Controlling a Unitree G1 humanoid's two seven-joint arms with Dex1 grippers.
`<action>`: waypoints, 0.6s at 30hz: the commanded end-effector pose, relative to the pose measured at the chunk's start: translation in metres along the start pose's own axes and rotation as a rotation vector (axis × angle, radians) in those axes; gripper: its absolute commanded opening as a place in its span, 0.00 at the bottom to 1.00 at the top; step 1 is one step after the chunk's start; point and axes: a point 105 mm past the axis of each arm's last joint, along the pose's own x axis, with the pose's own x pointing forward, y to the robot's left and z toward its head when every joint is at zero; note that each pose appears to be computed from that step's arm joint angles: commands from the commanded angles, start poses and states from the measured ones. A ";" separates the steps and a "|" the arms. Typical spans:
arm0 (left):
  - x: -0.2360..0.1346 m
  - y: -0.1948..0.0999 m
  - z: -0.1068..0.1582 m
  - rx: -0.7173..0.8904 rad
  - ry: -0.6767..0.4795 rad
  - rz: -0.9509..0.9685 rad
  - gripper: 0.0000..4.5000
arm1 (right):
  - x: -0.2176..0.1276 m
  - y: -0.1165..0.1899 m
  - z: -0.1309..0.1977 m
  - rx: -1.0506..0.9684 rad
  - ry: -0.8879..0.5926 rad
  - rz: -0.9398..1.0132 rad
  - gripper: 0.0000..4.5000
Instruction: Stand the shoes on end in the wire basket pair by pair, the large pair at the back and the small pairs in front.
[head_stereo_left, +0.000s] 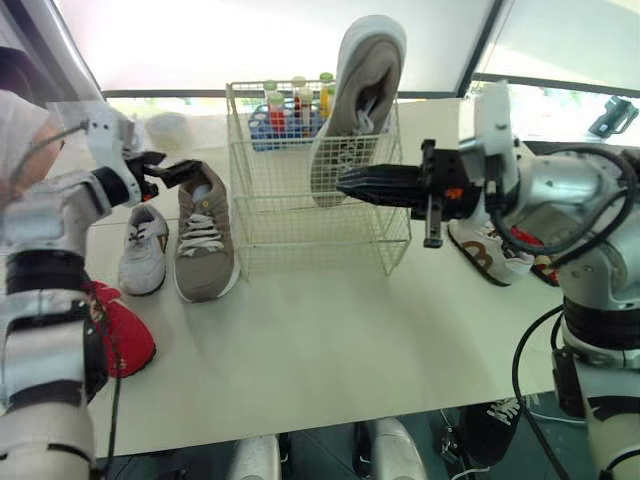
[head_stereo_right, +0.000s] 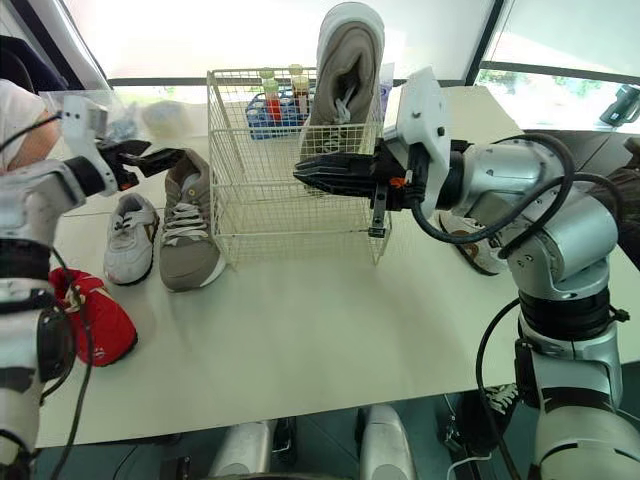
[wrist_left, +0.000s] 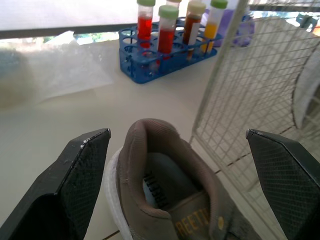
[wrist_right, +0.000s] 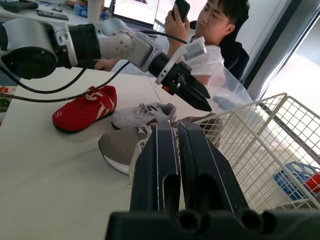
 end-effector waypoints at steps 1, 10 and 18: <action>0.005 0.011 0.007 0.048 0.001 0.068 1.00 | -0.003 -0.001 0.011 -0.066 -0.011 -0.006 0.33; 0.018 0.020 -0.012 0.047 0.097 0.177 1.00 | -0.007 -0.001 0.008 -0.107 0.027 -0.052 0.97; 0.034 0.008 -0.035 -0.013 0.144 0.174 0.71 | -0.007 -0.003 0.008 -0.124 0.032 -0.072 1.00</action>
